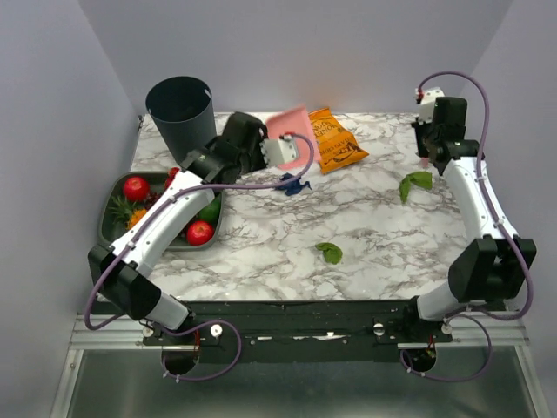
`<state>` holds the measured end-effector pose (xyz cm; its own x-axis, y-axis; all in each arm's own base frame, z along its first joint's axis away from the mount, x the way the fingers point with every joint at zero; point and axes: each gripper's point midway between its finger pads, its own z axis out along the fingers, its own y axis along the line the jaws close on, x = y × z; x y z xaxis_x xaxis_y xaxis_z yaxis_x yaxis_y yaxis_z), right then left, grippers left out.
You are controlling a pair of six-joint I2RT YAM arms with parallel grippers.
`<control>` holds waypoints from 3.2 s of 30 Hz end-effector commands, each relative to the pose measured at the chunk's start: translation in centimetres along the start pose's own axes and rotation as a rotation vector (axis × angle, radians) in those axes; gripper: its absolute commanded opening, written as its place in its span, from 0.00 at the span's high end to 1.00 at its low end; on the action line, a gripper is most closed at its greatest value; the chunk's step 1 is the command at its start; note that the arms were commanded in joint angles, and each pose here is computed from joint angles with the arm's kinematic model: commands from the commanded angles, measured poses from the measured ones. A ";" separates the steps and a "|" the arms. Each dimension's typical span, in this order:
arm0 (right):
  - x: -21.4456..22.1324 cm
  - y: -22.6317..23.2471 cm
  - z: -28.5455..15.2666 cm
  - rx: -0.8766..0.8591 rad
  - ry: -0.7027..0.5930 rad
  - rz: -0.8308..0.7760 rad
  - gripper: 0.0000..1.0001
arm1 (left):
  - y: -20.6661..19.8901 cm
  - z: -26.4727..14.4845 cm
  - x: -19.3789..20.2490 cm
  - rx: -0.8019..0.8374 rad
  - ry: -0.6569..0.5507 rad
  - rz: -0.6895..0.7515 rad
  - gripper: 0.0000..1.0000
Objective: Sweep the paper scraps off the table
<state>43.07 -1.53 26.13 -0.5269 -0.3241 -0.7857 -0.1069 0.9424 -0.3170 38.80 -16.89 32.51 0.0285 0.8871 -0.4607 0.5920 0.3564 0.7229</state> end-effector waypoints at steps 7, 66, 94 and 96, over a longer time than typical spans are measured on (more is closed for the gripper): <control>1.4 -14.2 7.1 0.462 0.146 -0.206 1.00 | -17.6 1.2 4.3 0.546 0.137 -0.101 1.00; 11.7 9.8 -10.1 -0.243 0.294 -0.012 1.00 | -26.8 -5.1 16.8 0.942 0.447 0.273 1.00; 8.3 28.0 -12.7 -1.010 0.359 0.110 0.99 | -29.8 -0.6 10.3 0.901 0.404 0.093 1.00; 7.9 27.4 -12.9 -1.013 0.352 0.129 1.00 | -29.9 -0.2 9.8 0.898 0.393 0.068 1.00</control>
<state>25.42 21.52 15.22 -0.7787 -0.3714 -0.5056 -0.5873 0.7150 0.3793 21.02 -16.42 6.34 -0.0516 0.9983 -0.0285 0.9982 0.0524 0.0288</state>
